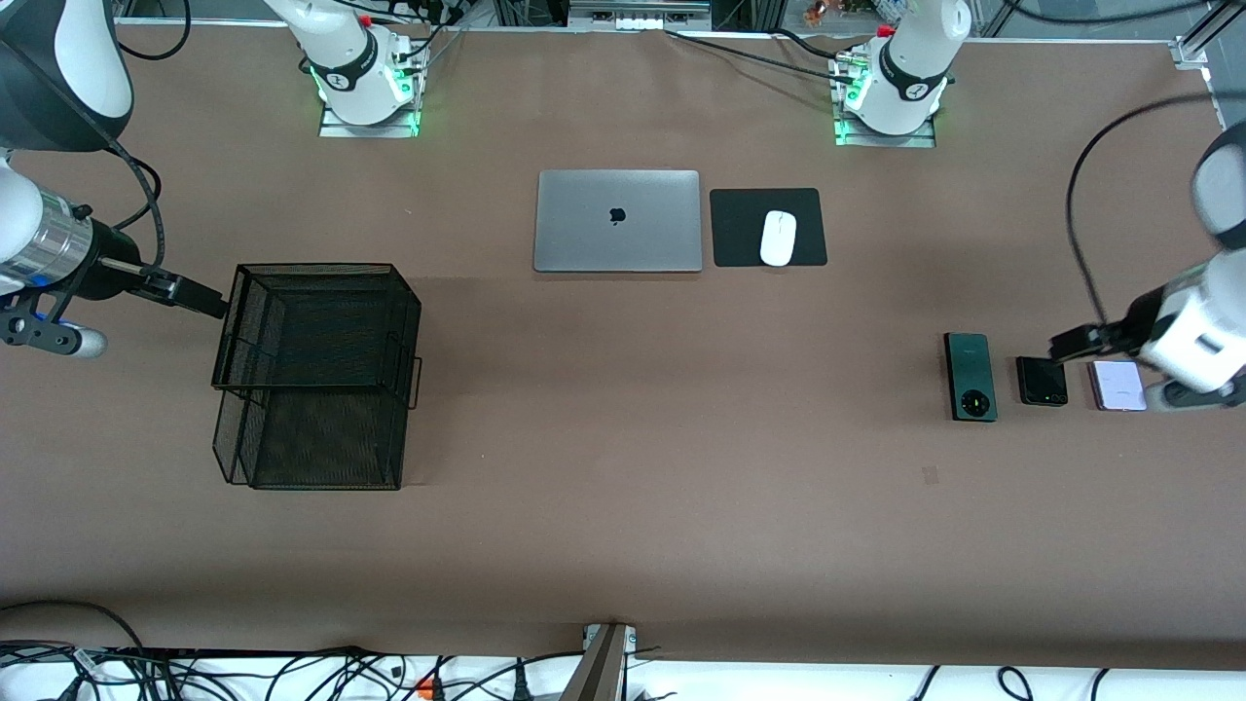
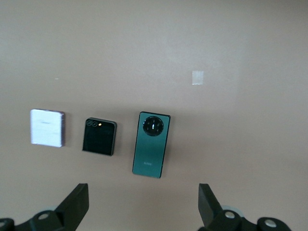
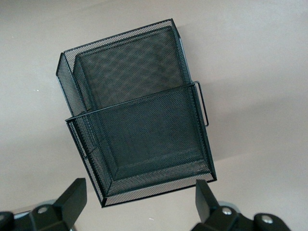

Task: Place phones with both arms
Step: 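Lower the left gripper and grasp the green phone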

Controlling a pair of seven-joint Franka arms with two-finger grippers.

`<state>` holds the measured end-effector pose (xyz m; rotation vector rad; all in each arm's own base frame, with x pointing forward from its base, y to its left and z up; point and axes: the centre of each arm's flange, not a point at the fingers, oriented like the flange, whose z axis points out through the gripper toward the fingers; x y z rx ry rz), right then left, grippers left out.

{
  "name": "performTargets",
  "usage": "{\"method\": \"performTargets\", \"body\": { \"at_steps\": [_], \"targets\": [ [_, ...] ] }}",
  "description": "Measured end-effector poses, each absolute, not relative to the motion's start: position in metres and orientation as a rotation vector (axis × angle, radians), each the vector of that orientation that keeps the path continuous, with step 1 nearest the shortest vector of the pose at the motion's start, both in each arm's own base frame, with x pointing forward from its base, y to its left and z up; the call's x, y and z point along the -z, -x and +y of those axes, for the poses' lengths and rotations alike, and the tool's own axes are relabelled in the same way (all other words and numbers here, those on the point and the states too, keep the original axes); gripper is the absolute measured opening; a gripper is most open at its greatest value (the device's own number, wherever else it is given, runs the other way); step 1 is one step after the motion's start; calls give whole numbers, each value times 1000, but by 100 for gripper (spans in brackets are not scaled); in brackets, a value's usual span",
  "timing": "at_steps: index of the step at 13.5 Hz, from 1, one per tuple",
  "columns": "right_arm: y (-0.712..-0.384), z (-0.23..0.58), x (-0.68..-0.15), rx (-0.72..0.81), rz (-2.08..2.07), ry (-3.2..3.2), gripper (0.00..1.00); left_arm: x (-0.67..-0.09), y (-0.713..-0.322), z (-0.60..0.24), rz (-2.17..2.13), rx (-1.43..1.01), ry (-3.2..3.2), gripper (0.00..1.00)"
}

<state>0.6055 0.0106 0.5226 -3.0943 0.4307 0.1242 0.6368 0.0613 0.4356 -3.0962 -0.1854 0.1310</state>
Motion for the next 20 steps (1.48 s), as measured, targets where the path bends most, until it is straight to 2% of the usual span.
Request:
{"method": "performTargets", "body": {
  "at_steps": [5,9,15,20],
  "targets": [
    [-605,11,-523,-126,431,3094,100,-332,-647,63,-166,-70,3102,100],
    [-605,11,-523,-126,431,3094,100,-259,-615,77,-58,1,3109,100],
    [-605,11,-523,-127,431,3094,100,-194,-581,73,39,48,3124,100],
    [-605,11,-523,-127,431,3094,100,-169,-563,69,61,75,3129,100]
  ]
}}
